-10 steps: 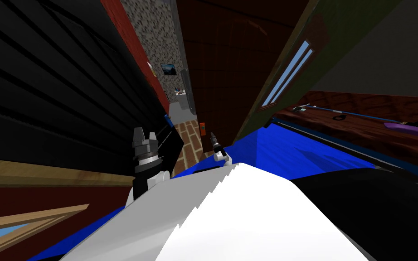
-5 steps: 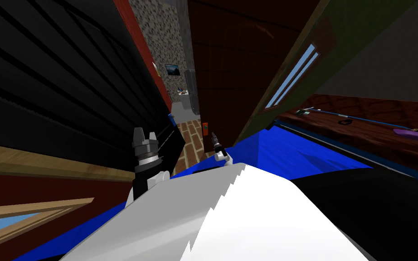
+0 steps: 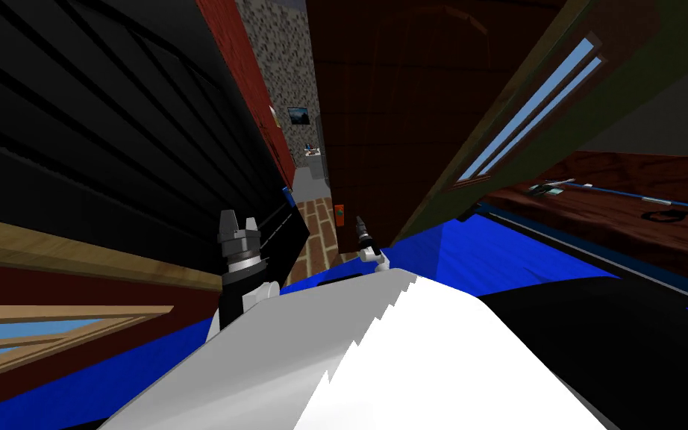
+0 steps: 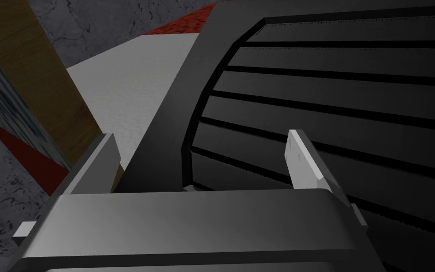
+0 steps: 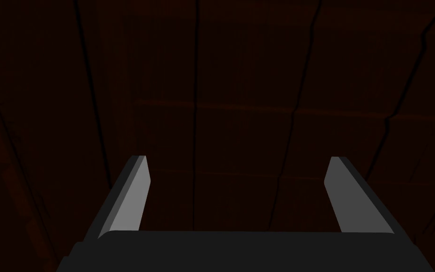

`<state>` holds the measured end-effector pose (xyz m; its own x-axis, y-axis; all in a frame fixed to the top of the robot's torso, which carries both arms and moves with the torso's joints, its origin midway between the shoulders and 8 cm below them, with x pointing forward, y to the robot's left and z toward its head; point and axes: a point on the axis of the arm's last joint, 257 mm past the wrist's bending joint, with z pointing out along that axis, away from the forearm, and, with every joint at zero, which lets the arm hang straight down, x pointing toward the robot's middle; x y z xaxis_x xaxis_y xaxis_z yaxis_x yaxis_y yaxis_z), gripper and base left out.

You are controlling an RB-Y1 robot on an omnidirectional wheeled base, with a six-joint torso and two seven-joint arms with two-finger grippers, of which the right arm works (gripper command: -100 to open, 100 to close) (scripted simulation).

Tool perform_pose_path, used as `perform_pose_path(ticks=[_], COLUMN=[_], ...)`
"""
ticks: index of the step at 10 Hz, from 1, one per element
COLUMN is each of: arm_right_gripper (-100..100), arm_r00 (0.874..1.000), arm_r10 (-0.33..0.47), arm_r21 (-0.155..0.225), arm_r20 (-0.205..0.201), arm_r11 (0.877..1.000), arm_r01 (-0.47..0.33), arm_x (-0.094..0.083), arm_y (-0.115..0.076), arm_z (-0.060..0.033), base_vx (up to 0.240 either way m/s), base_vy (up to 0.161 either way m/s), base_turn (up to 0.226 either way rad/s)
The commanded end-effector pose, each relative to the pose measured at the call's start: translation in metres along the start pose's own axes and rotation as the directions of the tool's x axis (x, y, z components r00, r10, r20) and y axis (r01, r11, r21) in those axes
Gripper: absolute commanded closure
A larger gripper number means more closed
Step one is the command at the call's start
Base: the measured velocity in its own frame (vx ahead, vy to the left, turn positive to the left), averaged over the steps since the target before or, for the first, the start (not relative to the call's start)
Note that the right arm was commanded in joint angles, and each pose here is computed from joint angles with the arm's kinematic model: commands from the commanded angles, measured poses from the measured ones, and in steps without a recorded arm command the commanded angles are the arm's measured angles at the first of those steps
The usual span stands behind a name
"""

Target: Push the door open

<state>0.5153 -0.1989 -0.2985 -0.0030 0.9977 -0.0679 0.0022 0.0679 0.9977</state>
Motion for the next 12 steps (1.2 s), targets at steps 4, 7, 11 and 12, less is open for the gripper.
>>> perform_pose_path(ticks=[4,7,11,12], arm_right_gripper=[-100,-100,-100,-100], arm_r00=[0.994,0.982,0.966,0.968], arm_r10=[-0.005,0.016,0.056,0.051], arm_r21=[0.000,0.002,0.003,0.003], arm_r20=[0.114,0.189,0.252,0.246], arm_r11=[1.000,1.000,0.998,0.999], arm_r01=[0.005,-0.017,-0.058,-0.054], arm_x=[-0.054,-0.082,-0.097,-0.095], arm_y=[0.000,-0.001,-0.004,-0.004], arm_z=[-0.0006,-0.0038,-0.0085,-0.0081], base_vx=[0.128,0.106,0.109,0.032], base_vy=[-0.011,0.036,0.149,0.082], base_turn=[0.240,0.246,0.169,-0.004])
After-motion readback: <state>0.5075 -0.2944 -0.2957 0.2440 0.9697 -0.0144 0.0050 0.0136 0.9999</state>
